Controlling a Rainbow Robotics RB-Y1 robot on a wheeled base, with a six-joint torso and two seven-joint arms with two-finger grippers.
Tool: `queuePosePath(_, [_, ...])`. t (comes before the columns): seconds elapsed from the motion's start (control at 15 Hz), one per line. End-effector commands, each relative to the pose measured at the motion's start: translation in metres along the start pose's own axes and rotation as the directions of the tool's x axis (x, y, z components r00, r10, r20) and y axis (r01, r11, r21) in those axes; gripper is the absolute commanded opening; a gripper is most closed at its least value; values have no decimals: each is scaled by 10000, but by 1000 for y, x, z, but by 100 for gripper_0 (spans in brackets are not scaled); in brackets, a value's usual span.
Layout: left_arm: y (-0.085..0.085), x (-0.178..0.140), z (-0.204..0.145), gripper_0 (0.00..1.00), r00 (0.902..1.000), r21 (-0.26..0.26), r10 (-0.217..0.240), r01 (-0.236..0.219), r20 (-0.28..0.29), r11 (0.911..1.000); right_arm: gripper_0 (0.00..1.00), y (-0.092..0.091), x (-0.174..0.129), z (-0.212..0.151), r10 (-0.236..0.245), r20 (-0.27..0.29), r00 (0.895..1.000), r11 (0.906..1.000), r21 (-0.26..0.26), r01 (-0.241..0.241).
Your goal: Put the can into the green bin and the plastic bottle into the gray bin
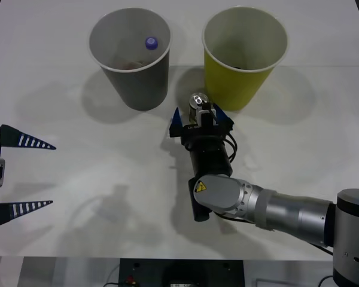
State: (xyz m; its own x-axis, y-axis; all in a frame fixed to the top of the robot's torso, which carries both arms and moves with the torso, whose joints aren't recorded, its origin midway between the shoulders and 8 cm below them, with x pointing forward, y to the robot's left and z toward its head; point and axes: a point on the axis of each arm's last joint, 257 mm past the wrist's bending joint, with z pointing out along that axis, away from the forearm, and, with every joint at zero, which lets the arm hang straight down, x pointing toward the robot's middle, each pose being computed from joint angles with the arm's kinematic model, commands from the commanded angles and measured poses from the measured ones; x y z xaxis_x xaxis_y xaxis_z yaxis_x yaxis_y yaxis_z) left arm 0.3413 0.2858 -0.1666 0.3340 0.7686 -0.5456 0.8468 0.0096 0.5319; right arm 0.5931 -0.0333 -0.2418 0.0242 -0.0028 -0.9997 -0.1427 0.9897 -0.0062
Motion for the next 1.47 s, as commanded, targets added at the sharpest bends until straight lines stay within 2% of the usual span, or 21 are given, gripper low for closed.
queuePosePath(0.07, [0, 0, 0, 100, 10000, 0, 0, 0, 0, 10000, 100, 0, 1, 0, -41, -43, 10000, 10000, 23, 41])
queuePosePath(0.2, [0, 0, 0, 100, 10000, 0, 0, 0, 0, 10000, 100, 0, 1, 0, -72, -51, 10000, 10000, 10, 72])
queuePosePath(0.27, [0, 0, 0, 100, 10000, 0, 0, 0, 0, 10000, 76, 0, 1, 0, -94, -70, 9999, 10000, 5, 94])
queuePosePath(0.33, [0, 0, 0, 100, 10000, 0, 0, 0, 0, 10000, 31, 0, 2, 0, -107, -85, 9999, 9999, 10, 107])
queuePosePath(0.4, [0, 0, 0, 100, 10000, 0, 0, 0, 0, 10000, 0, 1, 3, 0, -131, -109, 9999, 9999, -49, 131])
queuePosePath(1.07, [0, 0, 0, 100, 10000, 0, 0, 0, 0, 10000, 0, 4, 1, -3, -134, -103, 9999, 9997, -206, 132])
queuePosePath(1.27, [0, 0, 0, 100, 10000, 0, 0, 0, 0, 10000, 0, 0, -7, -9, -223, 47, 9997, 9987, -467, 225])
queuePosePath(1.47, [0, 0, 0, 100, 10000, 0, 0, 0, 0, 10000, 0, 2, -11, -18, -641, 54, 9979, 9906, -1203, 643])
